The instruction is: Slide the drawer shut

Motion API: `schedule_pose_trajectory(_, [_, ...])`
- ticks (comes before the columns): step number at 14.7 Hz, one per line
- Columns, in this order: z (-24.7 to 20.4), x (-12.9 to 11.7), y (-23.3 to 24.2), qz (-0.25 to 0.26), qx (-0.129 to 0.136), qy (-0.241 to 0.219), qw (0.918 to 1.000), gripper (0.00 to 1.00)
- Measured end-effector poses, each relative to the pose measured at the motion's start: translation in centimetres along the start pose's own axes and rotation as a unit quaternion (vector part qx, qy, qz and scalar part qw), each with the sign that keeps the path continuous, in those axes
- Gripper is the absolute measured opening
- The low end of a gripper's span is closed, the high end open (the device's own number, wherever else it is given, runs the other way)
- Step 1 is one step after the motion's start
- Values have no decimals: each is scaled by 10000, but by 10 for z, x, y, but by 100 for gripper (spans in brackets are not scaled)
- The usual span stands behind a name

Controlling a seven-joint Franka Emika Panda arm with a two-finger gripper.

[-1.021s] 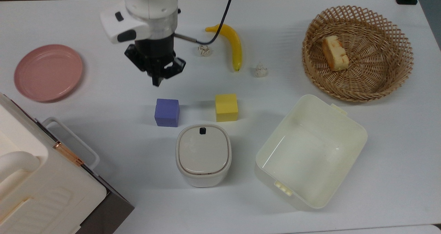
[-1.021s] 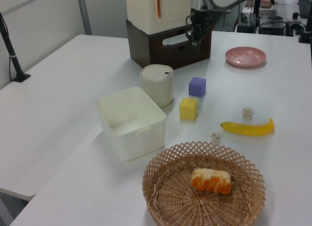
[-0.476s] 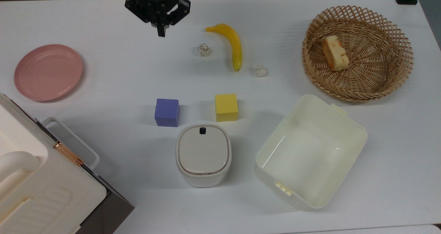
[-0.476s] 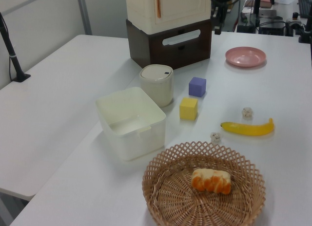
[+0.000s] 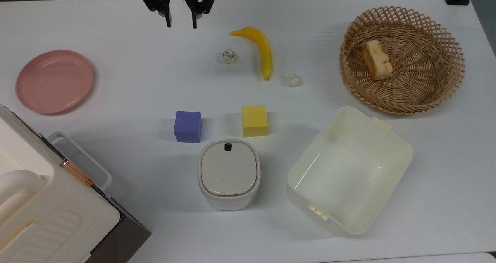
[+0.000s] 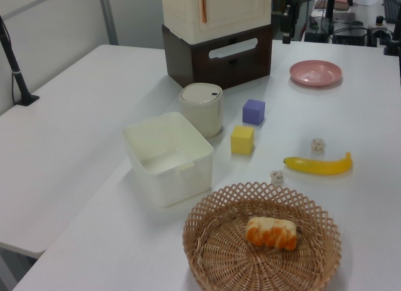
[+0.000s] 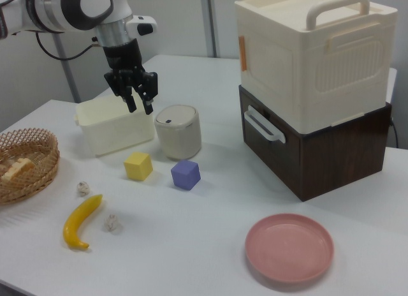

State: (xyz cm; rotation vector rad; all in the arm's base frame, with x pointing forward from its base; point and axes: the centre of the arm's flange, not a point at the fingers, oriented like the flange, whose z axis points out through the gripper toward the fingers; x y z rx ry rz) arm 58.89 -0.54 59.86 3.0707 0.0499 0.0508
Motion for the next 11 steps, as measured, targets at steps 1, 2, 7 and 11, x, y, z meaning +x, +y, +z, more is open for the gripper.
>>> schedule_pose_trajectory(1, [1, 0, 0, -2, 1, -16, 10000, 62])
schedule_pose_trajectory(2, [1, -1, -1, -6, 2, -41, 10000, 72])
schedule_pose_trajectory(7, [2, -2, -12, 19, 7, -85, 10000, 100])
schedule_pose_trajectory(11, [3, -2, -13, 54, -10, -98, 9999, 100])
